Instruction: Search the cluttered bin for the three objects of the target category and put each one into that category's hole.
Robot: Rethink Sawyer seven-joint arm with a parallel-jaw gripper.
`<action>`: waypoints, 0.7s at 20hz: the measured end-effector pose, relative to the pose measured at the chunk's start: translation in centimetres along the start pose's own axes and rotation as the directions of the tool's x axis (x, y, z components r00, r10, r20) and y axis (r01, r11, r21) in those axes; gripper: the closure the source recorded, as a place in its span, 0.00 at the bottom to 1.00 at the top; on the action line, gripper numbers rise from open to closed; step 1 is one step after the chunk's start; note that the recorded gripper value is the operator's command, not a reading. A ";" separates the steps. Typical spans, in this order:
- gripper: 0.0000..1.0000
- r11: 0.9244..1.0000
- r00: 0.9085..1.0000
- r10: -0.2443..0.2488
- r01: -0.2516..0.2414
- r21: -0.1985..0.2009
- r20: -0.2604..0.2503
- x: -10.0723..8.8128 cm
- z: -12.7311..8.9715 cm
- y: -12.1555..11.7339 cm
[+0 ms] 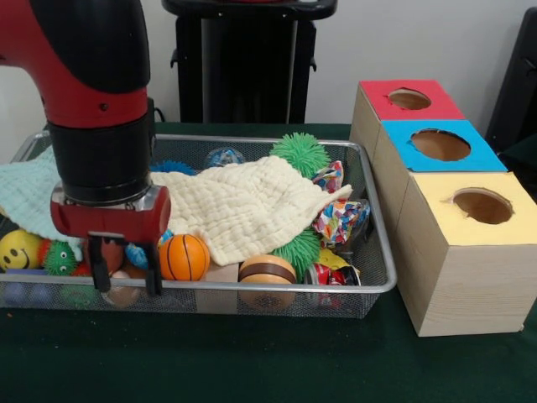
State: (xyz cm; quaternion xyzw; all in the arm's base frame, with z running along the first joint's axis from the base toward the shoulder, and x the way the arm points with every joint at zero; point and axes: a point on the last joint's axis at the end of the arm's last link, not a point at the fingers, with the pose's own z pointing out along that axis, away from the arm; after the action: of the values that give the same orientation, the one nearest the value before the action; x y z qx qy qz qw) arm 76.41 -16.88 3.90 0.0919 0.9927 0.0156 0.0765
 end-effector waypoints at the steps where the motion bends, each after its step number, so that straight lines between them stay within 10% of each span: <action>1: 0.00 1.000 1.000 -0.004 0.004 0.005 0.011 -0.4 -0.8 0.1; 14: 0.00 0.999 0.999 -0.023 0.022 0.031 0.039 -1.6 -3.7 0.6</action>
State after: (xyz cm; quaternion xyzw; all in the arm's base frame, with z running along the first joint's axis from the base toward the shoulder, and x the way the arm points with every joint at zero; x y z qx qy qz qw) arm 77.52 -16.63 7.80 0.0820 0.9921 -0.0021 0.0946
